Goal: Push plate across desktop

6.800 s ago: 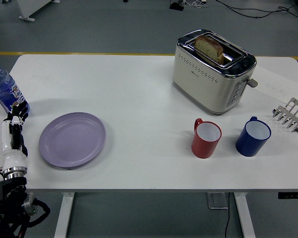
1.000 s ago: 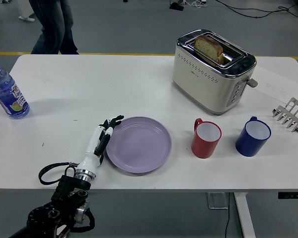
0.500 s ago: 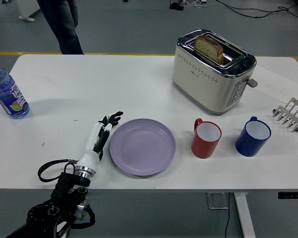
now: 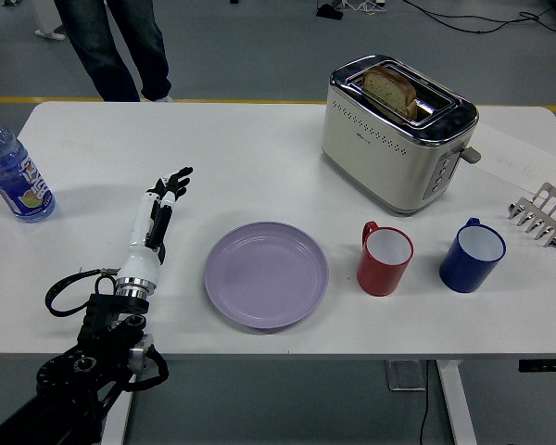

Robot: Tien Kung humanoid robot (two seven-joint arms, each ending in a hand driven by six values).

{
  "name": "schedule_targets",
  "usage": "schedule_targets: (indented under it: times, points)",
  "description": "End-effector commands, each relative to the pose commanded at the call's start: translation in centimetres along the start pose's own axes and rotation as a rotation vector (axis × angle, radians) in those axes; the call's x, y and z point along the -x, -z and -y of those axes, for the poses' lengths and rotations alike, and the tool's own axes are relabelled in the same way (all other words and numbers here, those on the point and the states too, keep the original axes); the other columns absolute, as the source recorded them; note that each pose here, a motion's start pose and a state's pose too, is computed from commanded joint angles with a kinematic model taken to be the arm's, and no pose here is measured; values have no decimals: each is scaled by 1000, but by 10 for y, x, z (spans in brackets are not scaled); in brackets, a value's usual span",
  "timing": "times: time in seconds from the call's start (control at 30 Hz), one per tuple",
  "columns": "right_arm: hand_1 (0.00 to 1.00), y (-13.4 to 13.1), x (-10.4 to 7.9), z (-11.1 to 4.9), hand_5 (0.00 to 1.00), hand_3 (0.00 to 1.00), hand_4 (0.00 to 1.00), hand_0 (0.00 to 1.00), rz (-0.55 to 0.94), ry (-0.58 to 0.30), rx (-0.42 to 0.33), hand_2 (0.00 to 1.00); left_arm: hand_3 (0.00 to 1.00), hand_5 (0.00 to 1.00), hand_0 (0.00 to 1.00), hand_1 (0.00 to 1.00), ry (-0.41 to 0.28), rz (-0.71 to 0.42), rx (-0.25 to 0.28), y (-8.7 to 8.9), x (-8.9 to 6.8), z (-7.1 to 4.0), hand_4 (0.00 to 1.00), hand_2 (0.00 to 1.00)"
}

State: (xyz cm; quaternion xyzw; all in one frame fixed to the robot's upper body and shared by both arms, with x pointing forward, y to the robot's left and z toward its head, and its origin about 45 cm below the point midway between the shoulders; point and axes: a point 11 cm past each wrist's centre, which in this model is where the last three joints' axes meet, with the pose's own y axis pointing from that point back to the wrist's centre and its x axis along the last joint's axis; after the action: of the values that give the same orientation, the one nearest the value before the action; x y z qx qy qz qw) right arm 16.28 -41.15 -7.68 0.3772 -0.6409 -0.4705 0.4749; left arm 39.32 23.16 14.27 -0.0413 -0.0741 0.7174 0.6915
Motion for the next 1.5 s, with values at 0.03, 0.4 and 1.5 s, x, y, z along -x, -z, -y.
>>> schedule_targets:
  times: [0.03,0.4,1.5]
  points:
    - [579,0,-1,0,389,589,312,617,-2,-2,-1,651,698,982,759,790,-2,-16,14,-5,-1,2,518,832]
    - [579,3,-6,-1,388,589,313,617,2,-18,-8,653,661,976,701,747,75,-169,-16,-28,2,14,522,795]
    - [631,-87,17,19,429,647,415,628,250,214,77,714,650,930,699,729,56,-331,-112,-27,-41,-39,540,759]
